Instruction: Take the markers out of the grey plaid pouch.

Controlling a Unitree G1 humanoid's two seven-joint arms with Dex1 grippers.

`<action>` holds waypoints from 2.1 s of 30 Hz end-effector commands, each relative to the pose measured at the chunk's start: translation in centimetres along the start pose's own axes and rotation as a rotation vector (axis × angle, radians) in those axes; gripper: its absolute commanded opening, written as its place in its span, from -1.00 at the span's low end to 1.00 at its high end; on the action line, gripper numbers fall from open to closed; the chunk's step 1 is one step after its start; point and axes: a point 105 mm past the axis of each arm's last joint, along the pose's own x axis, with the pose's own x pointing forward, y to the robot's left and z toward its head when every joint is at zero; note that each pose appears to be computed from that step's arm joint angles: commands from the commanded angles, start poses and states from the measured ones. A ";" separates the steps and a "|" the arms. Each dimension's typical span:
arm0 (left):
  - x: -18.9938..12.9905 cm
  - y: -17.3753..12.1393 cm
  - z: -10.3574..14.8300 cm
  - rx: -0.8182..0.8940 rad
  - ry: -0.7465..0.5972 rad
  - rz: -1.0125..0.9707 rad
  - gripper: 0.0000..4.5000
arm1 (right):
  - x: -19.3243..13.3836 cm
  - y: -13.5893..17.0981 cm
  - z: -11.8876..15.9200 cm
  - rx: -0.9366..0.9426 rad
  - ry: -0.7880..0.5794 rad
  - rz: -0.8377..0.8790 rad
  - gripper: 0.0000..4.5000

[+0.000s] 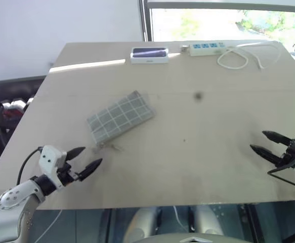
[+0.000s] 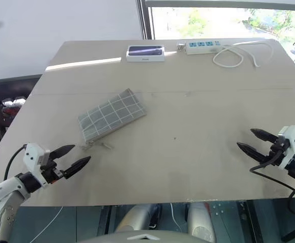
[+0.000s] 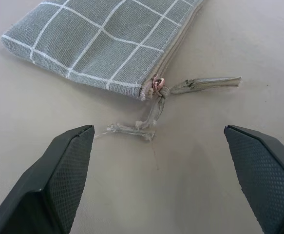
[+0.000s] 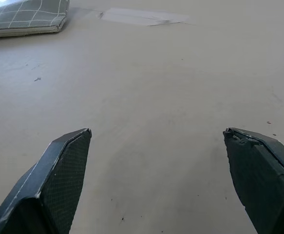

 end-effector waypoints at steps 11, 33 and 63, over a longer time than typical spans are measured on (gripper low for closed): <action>0.0 0.5 0.9 0.019 -0.026 0.020 0.97 | -0.5 -0.4 1.0 -0.026 -0.015 0.017 0.96; -1.8 5.1 0.6 0.258 0.065 0.226 0.97 | -0.6 -0.3 0.8 -0.021 0.001 0.036 0.96; 9.3 0.3 1.7 1.293 -0.073 -0.199 0.97 | 4.5 9.7 6.6 0.012 -0.102 0.440 0.96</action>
